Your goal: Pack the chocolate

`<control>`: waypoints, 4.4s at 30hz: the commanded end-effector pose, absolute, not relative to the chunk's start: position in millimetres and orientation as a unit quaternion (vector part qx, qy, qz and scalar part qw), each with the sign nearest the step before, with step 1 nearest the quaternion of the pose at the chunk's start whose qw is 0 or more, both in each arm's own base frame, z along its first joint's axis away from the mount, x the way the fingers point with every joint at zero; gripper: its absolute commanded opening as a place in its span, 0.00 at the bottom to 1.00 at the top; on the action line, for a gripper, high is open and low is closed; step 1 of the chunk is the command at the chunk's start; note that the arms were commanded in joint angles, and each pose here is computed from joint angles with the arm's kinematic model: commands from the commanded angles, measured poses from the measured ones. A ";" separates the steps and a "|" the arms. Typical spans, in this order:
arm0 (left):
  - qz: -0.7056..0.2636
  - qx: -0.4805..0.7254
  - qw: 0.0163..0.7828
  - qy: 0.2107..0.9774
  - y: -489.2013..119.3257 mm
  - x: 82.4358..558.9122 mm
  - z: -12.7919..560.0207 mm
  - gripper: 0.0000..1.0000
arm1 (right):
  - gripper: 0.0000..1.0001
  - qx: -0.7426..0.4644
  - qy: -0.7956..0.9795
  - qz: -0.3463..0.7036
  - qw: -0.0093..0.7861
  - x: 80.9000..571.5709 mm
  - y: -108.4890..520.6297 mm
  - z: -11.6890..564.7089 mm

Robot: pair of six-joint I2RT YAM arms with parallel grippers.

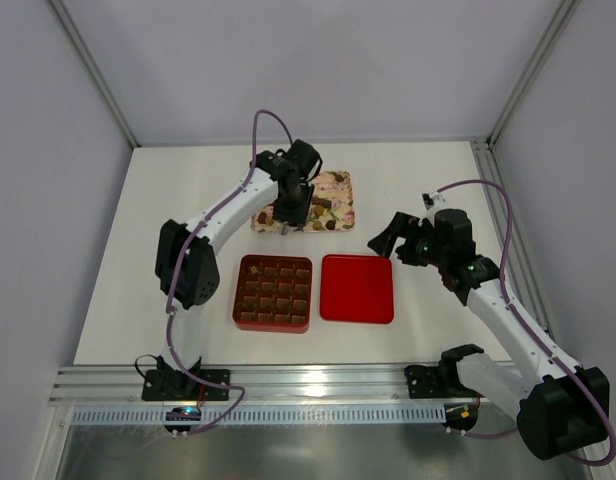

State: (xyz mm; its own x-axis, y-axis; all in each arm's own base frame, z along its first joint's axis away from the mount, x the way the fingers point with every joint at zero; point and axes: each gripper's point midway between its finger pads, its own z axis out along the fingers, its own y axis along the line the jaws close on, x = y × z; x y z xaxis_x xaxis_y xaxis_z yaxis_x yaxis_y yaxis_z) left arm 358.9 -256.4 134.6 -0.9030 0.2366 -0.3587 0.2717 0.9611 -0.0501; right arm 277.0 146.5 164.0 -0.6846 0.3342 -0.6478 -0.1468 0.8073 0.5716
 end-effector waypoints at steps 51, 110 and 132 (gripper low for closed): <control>-0.098 0.093 0.239 0.962 -185.0 249.8 233.6 0.31 | 0.93 0.047 0.853 0.311 0.416 285.9 149.6 176.1; -0.056 0.076 0.262 0.960 -174.8 290.5 224.2 0.42 | 0.93 0.043 0.855 0.322 0.404 286.4 155.6 170.4; -0.030 0.072 0.201 0.976 -183.1 361.4 152.5 0.41 | 0.93 0.034 0.859 0.319 0.400 285.7 155.9 166.5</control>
State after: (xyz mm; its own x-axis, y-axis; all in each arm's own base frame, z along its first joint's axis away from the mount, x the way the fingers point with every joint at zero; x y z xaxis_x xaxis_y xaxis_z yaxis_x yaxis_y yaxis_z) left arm 345.2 -176.5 141.6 -0.9314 0.1253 -0.3418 0.1358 0.9907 -0.0069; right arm 278.3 152.0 153.7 -0.7088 0.3236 -0.6268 -0.1495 0.7994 0.5818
